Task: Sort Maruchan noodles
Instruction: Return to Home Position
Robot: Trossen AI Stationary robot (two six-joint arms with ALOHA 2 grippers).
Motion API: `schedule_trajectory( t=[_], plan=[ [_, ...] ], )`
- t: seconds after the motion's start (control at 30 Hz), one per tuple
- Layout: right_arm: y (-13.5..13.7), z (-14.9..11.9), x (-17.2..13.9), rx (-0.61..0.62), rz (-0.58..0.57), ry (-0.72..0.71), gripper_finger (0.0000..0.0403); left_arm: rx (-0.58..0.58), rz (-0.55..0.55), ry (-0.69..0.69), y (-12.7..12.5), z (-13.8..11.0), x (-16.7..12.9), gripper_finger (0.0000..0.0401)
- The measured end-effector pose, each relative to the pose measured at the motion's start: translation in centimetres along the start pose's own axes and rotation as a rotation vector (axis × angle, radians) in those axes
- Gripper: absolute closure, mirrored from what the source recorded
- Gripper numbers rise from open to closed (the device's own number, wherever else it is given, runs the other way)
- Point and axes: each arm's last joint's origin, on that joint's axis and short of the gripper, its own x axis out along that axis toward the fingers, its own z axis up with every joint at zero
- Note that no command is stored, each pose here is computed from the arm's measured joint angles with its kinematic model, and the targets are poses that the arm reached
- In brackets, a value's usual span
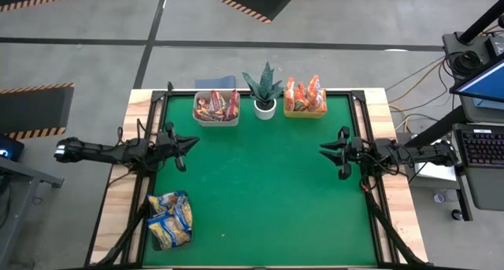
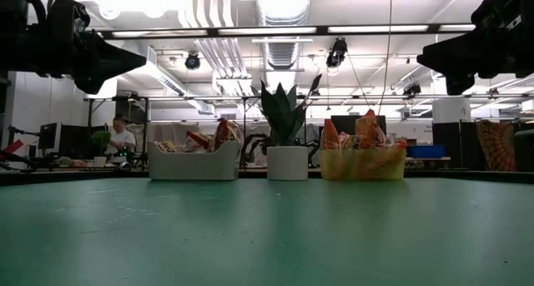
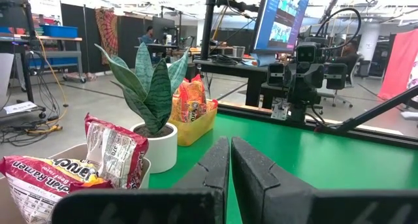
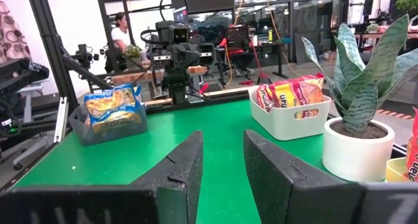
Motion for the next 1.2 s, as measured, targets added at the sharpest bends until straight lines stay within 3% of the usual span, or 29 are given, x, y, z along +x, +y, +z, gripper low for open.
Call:
schedule_trajectory(
  t=[1.2],
  plan=[
    [0.00, -0.02, 0.00, 0.000, 0.000, 0.001, 0.0306, 0.000, 0.000, 0.000, 0.00, 0.00, 0.00, 0.0401]
  ],
)
